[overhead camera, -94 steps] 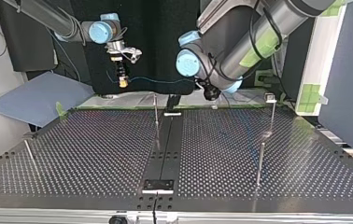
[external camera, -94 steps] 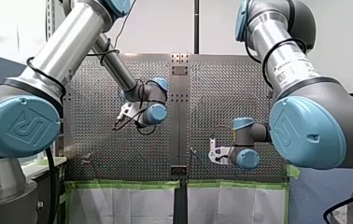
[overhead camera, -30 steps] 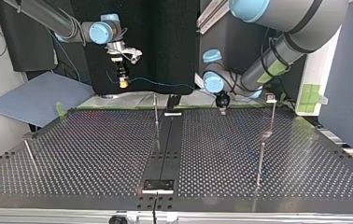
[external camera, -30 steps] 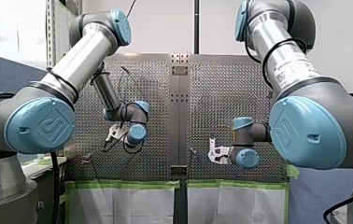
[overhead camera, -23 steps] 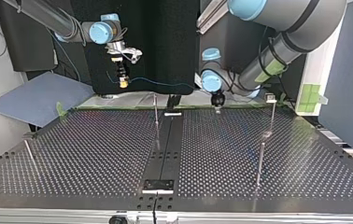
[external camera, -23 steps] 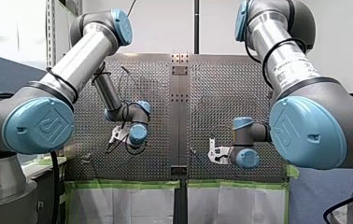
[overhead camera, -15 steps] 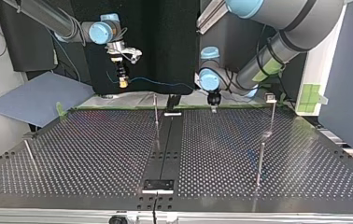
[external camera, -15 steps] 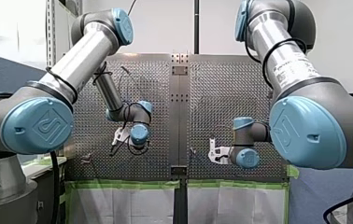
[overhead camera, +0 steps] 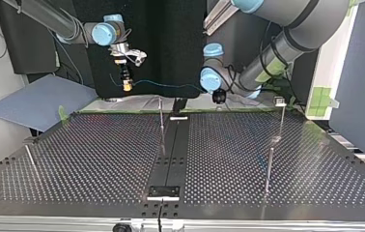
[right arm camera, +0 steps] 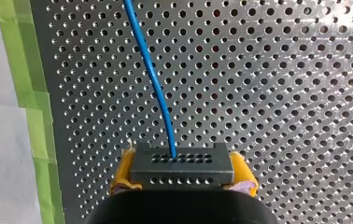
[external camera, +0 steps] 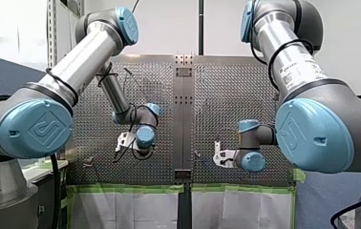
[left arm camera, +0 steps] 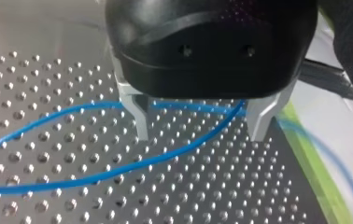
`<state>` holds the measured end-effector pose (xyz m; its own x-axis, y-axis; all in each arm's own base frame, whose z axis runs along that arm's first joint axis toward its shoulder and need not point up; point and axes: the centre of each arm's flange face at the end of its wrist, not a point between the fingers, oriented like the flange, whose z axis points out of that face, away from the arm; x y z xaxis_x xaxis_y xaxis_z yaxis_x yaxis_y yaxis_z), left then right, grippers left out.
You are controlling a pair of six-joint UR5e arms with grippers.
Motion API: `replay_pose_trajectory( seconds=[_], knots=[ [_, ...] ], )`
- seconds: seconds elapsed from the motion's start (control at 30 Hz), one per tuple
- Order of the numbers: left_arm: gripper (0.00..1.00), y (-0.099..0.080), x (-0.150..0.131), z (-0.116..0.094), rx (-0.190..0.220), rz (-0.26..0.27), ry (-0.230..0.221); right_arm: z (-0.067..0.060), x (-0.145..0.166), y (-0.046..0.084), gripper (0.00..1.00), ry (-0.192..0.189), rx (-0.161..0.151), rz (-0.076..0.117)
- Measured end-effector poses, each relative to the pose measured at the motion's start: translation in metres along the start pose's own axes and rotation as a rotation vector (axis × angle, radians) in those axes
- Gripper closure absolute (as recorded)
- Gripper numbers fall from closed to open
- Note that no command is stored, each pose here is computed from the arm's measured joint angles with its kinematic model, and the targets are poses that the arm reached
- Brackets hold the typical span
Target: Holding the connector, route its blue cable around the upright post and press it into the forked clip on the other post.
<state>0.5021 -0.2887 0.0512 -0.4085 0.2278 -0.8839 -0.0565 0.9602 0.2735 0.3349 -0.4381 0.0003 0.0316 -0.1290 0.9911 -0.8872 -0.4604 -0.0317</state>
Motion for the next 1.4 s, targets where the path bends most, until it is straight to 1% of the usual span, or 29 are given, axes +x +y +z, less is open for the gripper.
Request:
replay_pose_trajectory(
  seconds=[0.2, 0.3, 0.43, 0.57, 0.7, 0.87, 0.97, 1.13, 1.33, 1.4],
  knots=[
    [0.0, -0.011, 0.0, -0.009, 0.026, -0.006, -0.004, 0.0, 0.0, 0.0, 1.0, 0.0, 0.0, -0.001],
    [0.0, -0.018, 0.0, -0.013, 0.046, -0.013, -0.009, 0.0, 0.0, 0.0, 1.0, 0.0, 0.0, -0.001],
    [0.0, -0.027, 0.0, -0.018, 0.075, -0.026, -0.02, 0.0, 0.0, 0.0, 1.0, 0.0, 0.0, -0.001],
    [0.0, -0.034, -0.001, -0.021, 0.088, -0.045, -0.04, 0.0, 0.0, 0.0, 1.0, 0.0, 0.0, -0.001],
    [0.0, -0.036, -0.001, -0.024, 0.075, -0.055, -0.042, 0.0, 0.0, 0.0, 1.0, -0.002, 0.0, -0.001],
    [0.0, -0.033, 0.003, -0.029, 0.039, -0.04, -0.013, -0.001, 0.0, 0.0, 1.0, -0.005, 0.0, -0.002],
    [0.0, -0.032, 0.004, -0.031, 0.025, -0.031, 0.0, -0.001, -0.001, 0.0, 1.0, -0.007, -0.001, -0.002],
    [0.0, -0.035, 0.006, -0.033, 0.035, -0.022, 0.005, -0.001, -0.001, 0.0, 1.0, -0.008, -0.001, -0.002],
    [0.0, -0.038, 0.023, -0.031, 0.039, 0.001, 0.037, -0.001, -0.001, 0.0, 1.0, -0.012, -0.002, -0.002],
    [0.0, -0.04, 0.027, -0.03, 0.038, 0.007, 0.041, -0.001, -0.001, 0.0, 1.0, -0.012, -0.002, -0.002]
  ],
)
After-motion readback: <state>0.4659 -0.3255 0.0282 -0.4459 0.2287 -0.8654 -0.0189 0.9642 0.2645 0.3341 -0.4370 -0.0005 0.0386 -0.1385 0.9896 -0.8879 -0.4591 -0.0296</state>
